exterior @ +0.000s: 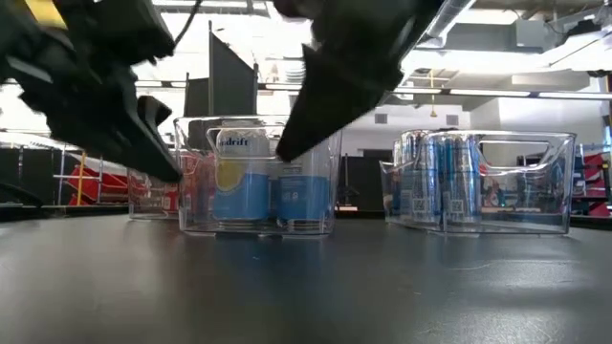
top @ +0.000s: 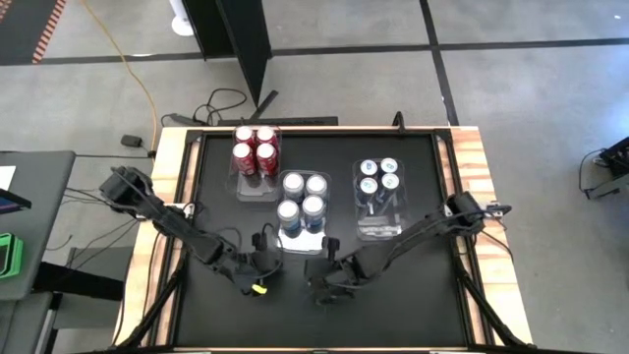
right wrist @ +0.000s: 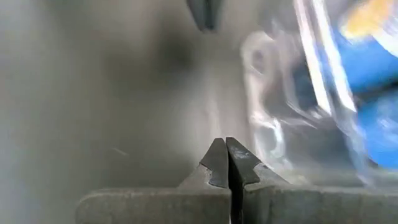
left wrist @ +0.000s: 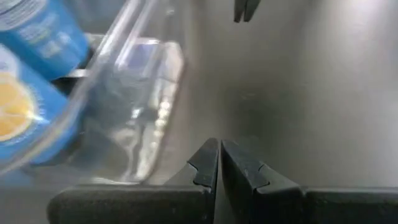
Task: Sort soda cans
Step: Adjust the transparent bins and align them together
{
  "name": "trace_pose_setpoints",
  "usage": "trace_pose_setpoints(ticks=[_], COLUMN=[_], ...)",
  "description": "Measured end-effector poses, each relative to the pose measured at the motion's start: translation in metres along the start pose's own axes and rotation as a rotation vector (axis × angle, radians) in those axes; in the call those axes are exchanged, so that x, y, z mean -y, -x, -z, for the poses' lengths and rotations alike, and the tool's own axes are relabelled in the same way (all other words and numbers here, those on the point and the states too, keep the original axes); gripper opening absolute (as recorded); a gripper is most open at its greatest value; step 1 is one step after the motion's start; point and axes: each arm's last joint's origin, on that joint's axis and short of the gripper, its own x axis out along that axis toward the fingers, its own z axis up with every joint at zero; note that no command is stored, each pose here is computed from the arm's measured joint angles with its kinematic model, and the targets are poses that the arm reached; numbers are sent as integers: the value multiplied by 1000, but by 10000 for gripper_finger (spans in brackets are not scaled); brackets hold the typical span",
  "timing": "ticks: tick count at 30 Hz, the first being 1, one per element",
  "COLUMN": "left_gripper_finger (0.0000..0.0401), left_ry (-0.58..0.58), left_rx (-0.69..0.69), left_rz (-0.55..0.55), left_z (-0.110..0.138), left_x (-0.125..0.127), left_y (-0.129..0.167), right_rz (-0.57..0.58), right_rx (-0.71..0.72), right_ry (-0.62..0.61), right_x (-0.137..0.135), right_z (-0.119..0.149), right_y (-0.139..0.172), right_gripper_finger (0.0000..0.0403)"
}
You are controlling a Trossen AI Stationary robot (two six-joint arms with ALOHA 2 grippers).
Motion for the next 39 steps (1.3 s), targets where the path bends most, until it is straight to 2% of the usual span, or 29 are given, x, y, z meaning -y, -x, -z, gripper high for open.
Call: trace_pose_setpoints(ticks=[9, 23, 39], left_gripper_finger=[15, 15, 15], left_ry=[57, 102, 130], left_rx=[-18, -25, -43], left_rz=[-96, -228, -284], left_z=[-2, -13, -18], left_x=[-21, -62, -91], left_y=[-19, -35, -43], right_rz=[116, 202, 278], right_rx=[-74, -128, -245], right_ry=[-44, -65, -23], right_x=[30, 80, 136], right_z=[1, -9, -10], right_y=[-23, -42, -56], right_gripper_finger=[1, 1, 1])
